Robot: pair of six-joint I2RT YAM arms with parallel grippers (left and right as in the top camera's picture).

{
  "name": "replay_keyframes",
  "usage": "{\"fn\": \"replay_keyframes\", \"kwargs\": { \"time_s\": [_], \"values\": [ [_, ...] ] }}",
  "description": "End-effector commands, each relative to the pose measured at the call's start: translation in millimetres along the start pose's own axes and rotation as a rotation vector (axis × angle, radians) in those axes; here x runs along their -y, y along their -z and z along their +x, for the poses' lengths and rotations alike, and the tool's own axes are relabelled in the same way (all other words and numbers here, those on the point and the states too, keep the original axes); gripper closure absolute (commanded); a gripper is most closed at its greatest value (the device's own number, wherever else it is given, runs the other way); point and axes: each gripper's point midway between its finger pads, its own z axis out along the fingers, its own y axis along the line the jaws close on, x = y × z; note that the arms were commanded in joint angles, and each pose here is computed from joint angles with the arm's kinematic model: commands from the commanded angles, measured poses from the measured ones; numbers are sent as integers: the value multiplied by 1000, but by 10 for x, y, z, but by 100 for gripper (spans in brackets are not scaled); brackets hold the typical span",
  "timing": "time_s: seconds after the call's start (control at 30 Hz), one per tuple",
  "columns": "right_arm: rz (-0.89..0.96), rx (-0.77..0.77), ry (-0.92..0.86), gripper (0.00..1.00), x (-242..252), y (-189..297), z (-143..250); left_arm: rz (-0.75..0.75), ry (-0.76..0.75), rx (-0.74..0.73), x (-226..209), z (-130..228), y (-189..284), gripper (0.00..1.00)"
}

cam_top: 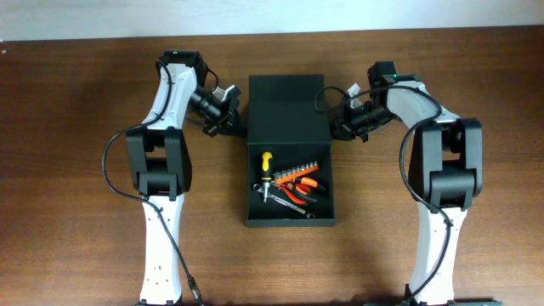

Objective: Pack container
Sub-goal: 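Grip the lid edges with both grippers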

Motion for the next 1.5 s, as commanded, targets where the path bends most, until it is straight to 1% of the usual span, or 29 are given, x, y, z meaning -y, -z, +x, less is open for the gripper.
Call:
{"fn": "replay_keyframes", "kwargs": {
  "time_s": [0.0,0.2,0.33,0.43,0.67,0.77,1.0,1.07,1.13,1.27,1.4,1.47],
  "values": [
    [-21,-14,-8,96,-6,-41,8,9,-13,-21,-2,21,-73,98],
    [-32,-8,1,96,-27,-41,-10,9,-21,-12,-4,-3,-72,98],
    [-156,0,40,96,-255,-19,-69,9,-42,10,-7,-62,-68,98],
    [-196,3,37,96,-331,-5,-92,15,-53,20,4,-91,-67,98],
    [-209,10,52,96,-358,3,-115,26,-74,43,6,-148,-46,98],
    [-214,14,56,96,-368,13,-128,81,-106,65,59,-192,9,98],
    [-316,29,43,96,-467,157,-213,195,-92,107,77,-240,222,98],
    [-333,34,31,96,-456,220,-239,266,-133,116,160,-221,288,98],
    [-344,39,27,96,-447,263,-258,304,-151,118,203,-196,330,98],
    [-370,41,7,96,-436,334,-278,329,-161,106,229,-133,357,98],
    [-403,33,12,96,-480,370,-267,399,-213,99,348,-38,397,98],
    [-417,28,16,96,-507,376,-257,410,-214,103,366,-41,406,98]
  ]
}}
